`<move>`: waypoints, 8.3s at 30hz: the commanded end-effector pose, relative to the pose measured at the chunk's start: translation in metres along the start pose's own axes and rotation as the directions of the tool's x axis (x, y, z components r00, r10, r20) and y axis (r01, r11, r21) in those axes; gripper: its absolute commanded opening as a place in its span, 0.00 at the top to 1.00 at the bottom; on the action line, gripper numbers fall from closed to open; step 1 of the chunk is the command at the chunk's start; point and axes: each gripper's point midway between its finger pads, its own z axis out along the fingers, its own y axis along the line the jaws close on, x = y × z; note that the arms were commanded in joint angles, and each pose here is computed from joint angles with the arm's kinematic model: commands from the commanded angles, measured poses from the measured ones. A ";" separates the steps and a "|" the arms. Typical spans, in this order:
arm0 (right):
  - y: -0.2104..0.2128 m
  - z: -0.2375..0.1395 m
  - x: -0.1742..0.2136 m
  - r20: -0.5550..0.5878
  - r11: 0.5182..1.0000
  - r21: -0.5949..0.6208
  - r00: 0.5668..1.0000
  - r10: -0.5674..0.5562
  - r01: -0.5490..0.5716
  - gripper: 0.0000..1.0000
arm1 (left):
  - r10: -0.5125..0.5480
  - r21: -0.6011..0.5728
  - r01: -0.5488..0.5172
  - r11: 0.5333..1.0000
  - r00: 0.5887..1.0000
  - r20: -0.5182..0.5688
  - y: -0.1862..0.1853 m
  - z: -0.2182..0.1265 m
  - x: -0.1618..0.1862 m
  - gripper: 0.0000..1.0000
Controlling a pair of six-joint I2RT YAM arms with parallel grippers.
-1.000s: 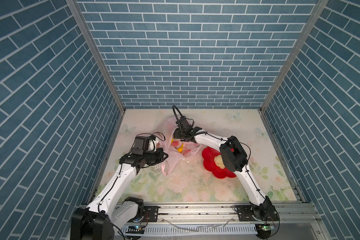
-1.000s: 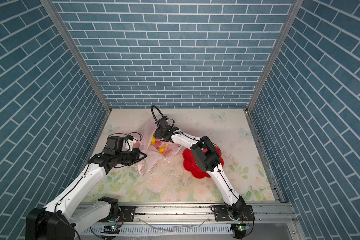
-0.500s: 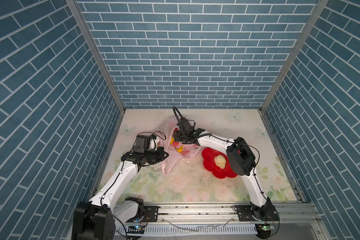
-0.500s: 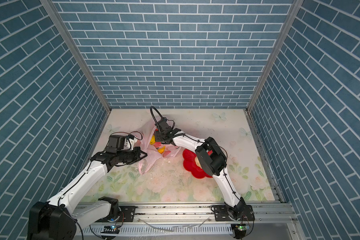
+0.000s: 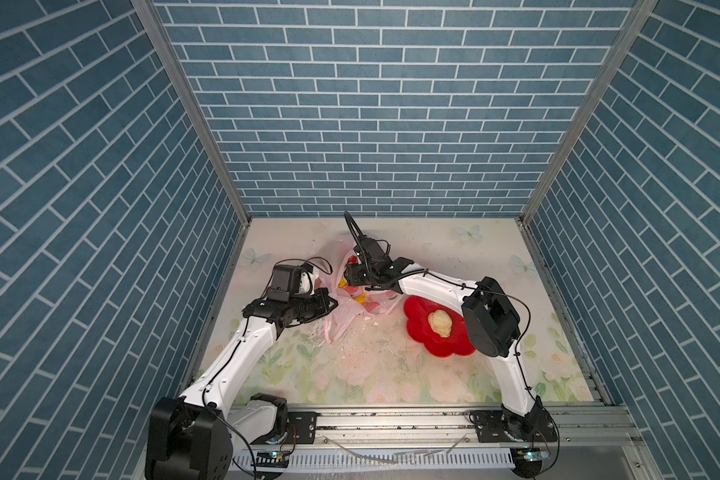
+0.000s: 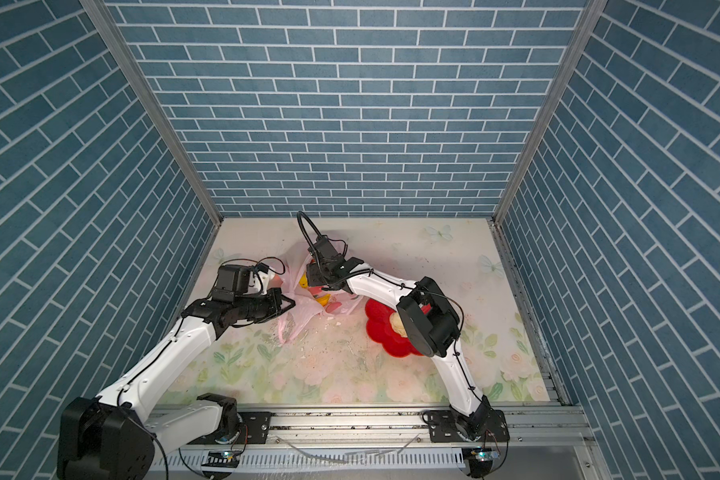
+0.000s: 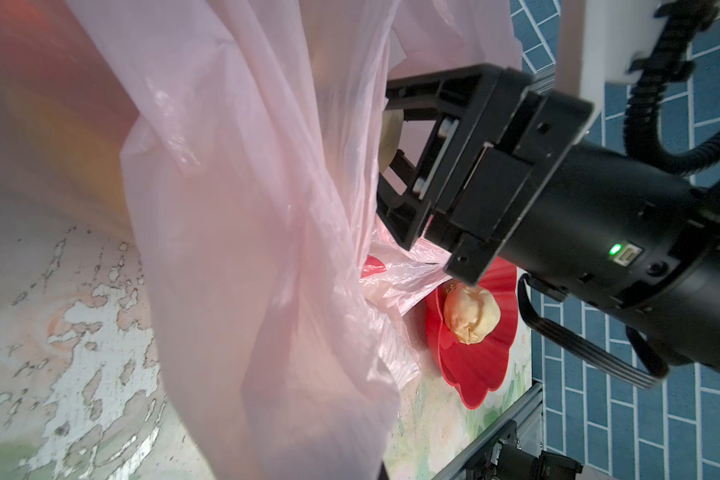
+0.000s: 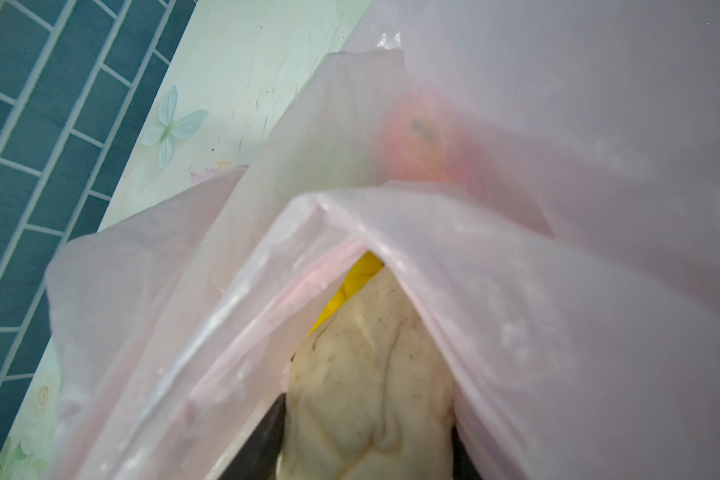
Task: Take the fake fruits out of the plastic bag
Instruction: 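Close the right gripper on the cream pear inside the pink bag, then lift the cream pear out with the right gripper while the left gripper holds the bag, then pull the pear clear of the bag with the right gripper toward the red plate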
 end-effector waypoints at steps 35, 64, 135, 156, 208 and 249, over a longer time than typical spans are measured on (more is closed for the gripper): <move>0.013 -0.144 -0.013 0.169 0.974 0.014 0.959 -0.225 0.226 0.52 | 0.031 -0.048 -0.030 0.998 1.000 0.004 0.006 0.019 -0.029 1.00; -0.004 -0.103 -0.008 0.117 0.983 -0.105 0.984 -0.135 0.147 0.53 | 0.052 -0.071 -0.050 0.996 0.998 0.020 -0.033 -0.072 -0.023 0.52; -0.003 -0.092 -0.008 0.135 0.979 -0.151 0.984 -0.118 0.138 0.32 | -0.286 0.505 0.283 0.815 0.955 -0.073 -0.094 0.062 -0.082 0.68; -0.006 -0.155 -0.007 0.140 0.982 -0.055 0.975 -0.173 0.182 0.20 | -0.260 0.528 0.252 0.811 0.964 -0.060 -0.107 0.042 -0.081 0.70; 0.040 -0.148 -0.063 0.239 0.972 -0.126 0.957 -0.162 0.196 0.22 | -0.194 0.526 0.191 0.829 0.980 -0.050 -0.122 0.015 -0.069 0.71; 0.028 -0.177 -0.055 0.190 0.982 -0.064 0.968 -0.164 0.179 0.19 | -0.162 0.541 0.154 0.827 0.986 -0.033 -0.146 0.000 -0.085 0.73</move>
